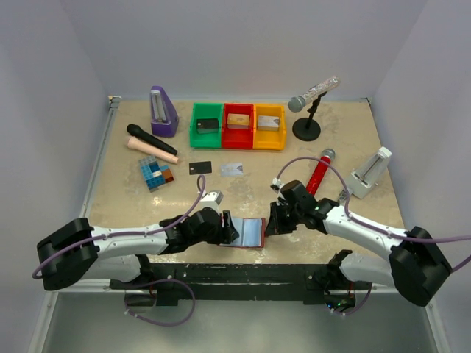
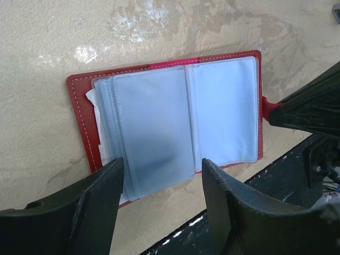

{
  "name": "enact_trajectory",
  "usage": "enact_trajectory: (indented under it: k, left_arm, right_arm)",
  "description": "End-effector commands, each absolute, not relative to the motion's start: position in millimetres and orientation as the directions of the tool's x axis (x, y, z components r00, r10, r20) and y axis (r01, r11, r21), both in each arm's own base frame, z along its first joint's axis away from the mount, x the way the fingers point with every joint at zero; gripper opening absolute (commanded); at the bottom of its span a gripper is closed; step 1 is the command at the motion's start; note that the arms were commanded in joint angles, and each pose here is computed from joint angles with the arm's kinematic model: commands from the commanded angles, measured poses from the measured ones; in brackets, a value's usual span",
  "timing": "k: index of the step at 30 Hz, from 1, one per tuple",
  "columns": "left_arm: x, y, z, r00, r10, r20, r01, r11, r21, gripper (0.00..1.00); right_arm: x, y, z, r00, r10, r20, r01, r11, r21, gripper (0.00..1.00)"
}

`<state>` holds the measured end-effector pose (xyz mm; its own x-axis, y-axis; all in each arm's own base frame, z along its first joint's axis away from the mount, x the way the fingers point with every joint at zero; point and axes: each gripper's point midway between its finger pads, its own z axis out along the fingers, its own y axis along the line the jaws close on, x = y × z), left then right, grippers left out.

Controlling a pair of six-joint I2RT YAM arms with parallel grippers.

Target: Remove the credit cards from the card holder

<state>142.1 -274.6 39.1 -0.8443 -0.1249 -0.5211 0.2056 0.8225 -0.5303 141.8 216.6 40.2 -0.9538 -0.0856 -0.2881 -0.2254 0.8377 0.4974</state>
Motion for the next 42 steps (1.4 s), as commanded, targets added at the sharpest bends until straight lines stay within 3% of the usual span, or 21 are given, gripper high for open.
enact_trajectory:
  k: [1, 27, 42]
  left_arm:
    - [139, -284, 44, -0.849, -0.138, -0.510, 0.220, 0.785, -0.579, 0.64]
    - [136, -355, 81, -0.844, -0.031, -0.535, 0.412, 0.601, -0.685, 0.62]
    - [143, -326, 63, -0.839, -0.086, -0.537, 0.336, 0.694, -0.637, 0.62]
  right_arm:
    - [141, 230, 73, -0.929, -0.122, -0.350, -0.311, 0.771, 0.556, 0.00]
    - [137, 227, 67, -0.935, -0.146, -0.323, -0.308, 0.783, 0.540, 0.00]
    - [138, 205, 55, -0.936, -0.117, -0.332, -0.268, 0.849, 0.455, 0.00]
